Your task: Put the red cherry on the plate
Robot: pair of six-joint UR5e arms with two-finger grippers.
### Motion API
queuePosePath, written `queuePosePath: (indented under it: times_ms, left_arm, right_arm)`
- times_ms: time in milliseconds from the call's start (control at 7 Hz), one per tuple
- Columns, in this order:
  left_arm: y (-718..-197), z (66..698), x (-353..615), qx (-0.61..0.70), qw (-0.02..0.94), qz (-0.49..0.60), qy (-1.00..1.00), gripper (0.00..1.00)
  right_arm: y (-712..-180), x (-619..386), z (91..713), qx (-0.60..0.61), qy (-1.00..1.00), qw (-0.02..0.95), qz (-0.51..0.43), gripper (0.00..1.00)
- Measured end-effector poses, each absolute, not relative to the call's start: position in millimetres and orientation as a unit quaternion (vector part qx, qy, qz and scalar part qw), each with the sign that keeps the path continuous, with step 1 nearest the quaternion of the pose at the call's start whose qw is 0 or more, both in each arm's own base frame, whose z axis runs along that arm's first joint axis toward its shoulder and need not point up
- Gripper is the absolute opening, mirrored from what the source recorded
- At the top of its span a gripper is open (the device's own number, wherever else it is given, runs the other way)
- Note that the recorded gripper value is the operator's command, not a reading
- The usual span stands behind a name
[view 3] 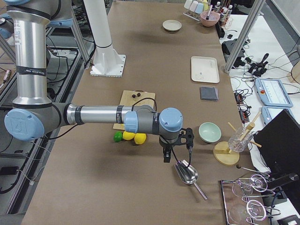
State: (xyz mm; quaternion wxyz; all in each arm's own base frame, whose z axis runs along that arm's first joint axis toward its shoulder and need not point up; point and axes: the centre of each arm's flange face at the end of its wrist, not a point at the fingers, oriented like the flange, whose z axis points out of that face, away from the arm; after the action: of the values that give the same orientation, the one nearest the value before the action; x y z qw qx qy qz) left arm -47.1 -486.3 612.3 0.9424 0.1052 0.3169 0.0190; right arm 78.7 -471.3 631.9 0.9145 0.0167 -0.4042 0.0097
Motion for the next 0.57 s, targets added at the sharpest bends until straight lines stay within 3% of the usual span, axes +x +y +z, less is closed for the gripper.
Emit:
queuePosePath:
  times_ms: [571]
  left_arm:
    - [-481.3,617.9,-51.1,0.099,0.944,0.013,0.316,0.98]
  right_arm:
    - [-477.1,78.6,625.4,0.022,-0.404,0.914,0.008,1.00]
